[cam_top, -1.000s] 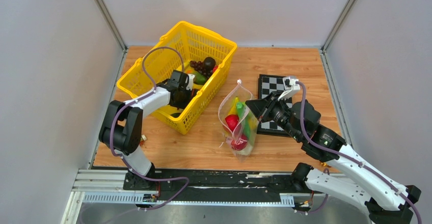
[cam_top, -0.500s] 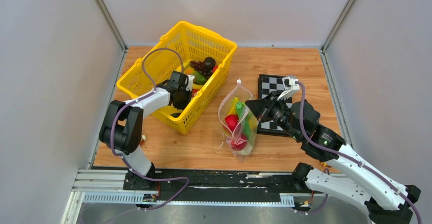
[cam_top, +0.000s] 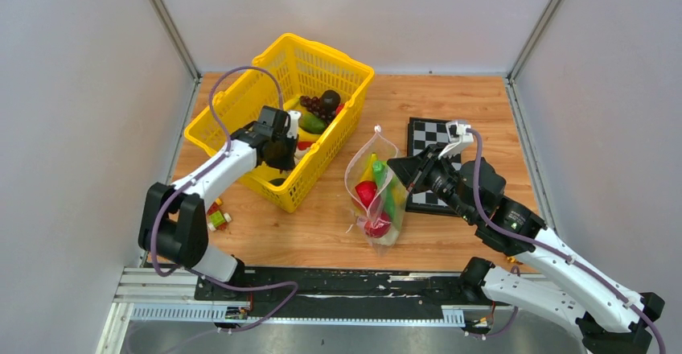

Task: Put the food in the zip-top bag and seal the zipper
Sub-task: Pick up the fake vegetable from the bin, then place the fake vegetable in the zipper food storage bag.

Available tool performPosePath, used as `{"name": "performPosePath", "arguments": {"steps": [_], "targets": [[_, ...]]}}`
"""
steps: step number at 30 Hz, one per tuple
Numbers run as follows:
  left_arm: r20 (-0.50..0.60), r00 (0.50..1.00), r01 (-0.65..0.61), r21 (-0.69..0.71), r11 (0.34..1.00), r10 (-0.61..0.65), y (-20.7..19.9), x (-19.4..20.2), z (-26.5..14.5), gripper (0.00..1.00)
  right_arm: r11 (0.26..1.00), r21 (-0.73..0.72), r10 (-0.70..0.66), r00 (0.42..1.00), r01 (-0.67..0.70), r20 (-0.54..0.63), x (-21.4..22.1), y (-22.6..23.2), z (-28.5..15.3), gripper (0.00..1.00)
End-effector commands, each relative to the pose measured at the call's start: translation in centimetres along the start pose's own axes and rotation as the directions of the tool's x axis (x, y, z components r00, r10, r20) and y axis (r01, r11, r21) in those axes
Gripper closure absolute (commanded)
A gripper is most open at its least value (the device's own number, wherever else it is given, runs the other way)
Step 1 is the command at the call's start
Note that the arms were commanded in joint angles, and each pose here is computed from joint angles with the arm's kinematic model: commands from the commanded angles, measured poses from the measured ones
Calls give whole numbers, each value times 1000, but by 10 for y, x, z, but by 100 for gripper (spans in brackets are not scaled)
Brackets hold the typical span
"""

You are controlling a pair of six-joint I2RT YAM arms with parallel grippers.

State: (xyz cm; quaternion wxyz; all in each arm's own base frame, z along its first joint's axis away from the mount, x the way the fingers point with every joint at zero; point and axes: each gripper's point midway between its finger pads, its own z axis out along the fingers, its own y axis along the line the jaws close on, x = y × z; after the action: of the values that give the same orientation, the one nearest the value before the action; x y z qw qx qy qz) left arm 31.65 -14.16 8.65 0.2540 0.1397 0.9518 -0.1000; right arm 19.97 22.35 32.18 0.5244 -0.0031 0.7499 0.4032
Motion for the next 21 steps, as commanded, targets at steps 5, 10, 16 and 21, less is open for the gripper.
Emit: {"name": "performPosePath", "arguments": {"steps": [5,10,16,21], "targets": [[290,957,31,-52,998,-15,0,-59,-94,100,999,-34,9,999,-7,40,-10,8,0,100],[445,895,39,-2,999,-34,-12,-83,-154,100,999,-32,7,999,-6,41,-10,8,0,100],[579,810,-62,235,970,-88,-59,-100,-211,100,999,-34,8,999,-7,40,-9,8,2,100],[647,746,-243,486,839,-159,-119,-105,-259,100,999,-38,15,999,-14,36,-8,10,4,100]]}}
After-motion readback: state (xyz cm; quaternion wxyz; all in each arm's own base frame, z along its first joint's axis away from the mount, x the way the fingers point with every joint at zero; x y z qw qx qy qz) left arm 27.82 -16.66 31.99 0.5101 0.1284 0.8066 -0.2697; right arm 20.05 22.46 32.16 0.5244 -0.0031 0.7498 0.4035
